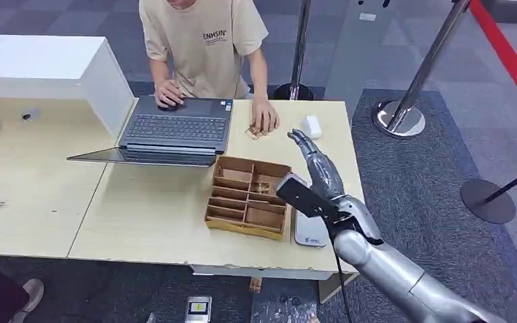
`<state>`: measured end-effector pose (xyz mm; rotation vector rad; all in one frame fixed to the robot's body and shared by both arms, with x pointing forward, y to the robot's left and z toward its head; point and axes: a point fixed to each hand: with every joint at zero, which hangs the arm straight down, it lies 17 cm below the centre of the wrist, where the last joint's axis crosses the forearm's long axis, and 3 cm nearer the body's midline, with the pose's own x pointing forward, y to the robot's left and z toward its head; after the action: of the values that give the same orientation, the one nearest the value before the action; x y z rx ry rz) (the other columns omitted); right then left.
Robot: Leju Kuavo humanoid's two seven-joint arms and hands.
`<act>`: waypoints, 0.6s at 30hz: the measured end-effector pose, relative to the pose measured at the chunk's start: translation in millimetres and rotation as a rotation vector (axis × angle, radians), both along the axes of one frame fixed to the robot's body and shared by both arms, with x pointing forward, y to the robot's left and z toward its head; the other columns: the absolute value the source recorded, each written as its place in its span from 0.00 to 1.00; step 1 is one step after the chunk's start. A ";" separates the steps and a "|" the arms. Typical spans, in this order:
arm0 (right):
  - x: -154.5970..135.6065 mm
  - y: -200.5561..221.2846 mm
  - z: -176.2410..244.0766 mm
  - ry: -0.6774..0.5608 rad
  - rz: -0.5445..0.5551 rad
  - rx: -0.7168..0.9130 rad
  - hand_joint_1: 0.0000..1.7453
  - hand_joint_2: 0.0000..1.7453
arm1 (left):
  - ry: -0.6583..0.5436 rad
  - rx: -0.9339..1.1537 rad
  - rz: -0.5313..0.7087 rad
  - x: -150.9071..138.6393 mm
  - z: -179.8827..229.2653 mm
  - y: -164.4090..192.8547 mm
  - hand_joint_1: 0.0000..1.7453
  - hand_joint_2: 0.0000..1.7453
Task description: Pass the card to the sensor for recognition and then transmit it.
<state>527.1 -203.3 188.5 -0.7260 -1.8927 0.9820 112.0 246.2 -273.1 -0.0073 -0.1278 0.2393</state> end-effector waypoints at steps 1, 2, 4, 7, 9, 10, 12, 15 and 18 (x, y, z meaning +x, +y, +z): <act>-1.3 0.7 -1.0 -0.001 0.003 -0.003 0.07 1.00 | 0.001 0.000 0.000 0.1 0.0 -0.1 0.00 0.00; -2.4 1.6 -2.2 -0.001 0.006 -0.007 0.09 1.00 | 0.002 0.000 -0.001 0.2 0.1 -0.1 0.00 0.00; -4.5 3.6 -4.6 -0.003 0.011 -0.020 0.13 1.00 | 0.001 0.000 -0.002 0.4 0.1 -0.1 0.00 0.00; -8.3 7.0 -10.5 -0.002 0.018 -0.037 0.16 1.00 | 0.000 0.001 -0.006 0.6 0.1 0.0 0.00 0.00; -10.8 9.5 -13.2 -0.005 0.020 -0.042 0.19 1.00 | -0.001 0.002 -0.007 0.8 0.1 0.0 0.00 0.00; -12.1 11.1 -14.4 -0.007 0.022 -0.045 0.24 1.00 | -0.002 0.002 -0.009 0.8 0.1 0.2 0.00 0.00; -15.3 15.2 -16.7 -0.014 0.025 -0.047 0.30 1.00 | -0.002 0.003 -0.010 1.0 0.2 0.2 0.00 0.00; -21.3 24.4 -20.5 -0.019 0.034 -0.028 0.34 1.00 | -0.003 0.003 -0.012 1.1 0.2 0.0 0.00 0.00; -26.9 33.8 -25.2 -0.014 0.043 0.007 0.34 1.00 | -0.004 0.003 -0.013 1.2 0.2 -0.3 0.00 0.00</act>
<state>500.3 -169.5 163.3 -0.6930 -1.9300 0.9993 113.2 245.9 -272.9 -0.0056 -0.1317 0.2259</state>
